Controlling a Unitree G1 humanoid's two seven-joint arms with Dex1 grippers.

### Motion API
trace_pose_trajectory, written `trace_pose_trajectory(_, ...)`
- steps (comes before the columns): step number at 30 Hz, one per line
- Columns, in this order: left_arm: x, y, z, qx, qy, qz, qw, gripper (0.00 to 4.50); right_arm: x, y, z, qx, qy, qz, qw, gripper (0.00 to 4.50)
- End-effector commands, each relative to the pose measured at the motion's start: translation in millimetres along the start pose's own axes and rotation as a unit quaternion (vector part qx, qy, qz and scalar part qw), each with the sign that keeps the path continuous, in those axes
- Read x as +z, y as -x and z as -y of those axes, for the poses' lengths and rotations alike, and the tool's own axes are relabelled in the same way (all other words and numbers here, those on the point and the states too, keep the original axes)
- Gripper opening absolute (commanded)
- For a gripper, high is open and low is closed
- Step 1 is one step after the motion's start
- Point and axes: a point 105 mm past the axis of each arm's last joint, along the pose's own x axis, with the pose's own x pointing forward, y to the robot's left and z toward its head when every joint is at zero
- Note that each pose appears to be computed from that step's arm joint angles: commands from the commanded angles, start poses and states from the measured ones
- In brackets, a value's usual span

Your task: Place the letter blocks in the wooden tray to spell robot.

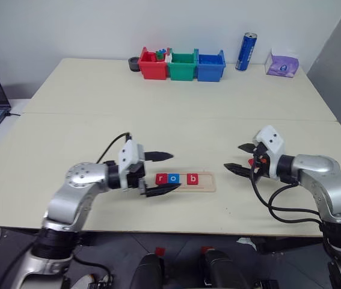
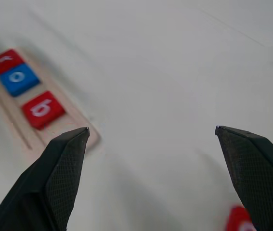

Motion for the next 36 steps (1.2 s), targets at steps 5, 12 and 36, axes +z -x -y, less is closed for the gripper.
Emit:
trace_pose_trajectory(5, 2.0, -38.2, -5.0, 0.024, -0.011, 0.021, 0.999, 4.5, -19.7, 15.8, 21.3, -0.169, -0.05, 0.002, 0.984, 4.46)
trace_pose_trajectory(12, -0.5, -43.5, -11.7, 0.027, -0.015, 0.019, 0.999, 4.5, -25.8, -13.0, 20.5, -0.186, -0.124, 0.018, 0.974, 4.46)
trace_pose_trajectory(36, -6.0, -32.5, -2.4, 0.038, -0.016, 0.005, 0.999, 4.5, -58.7, -13.8, 10.2, -0.224, -0.188, -0.036, 0.955, 1.43)
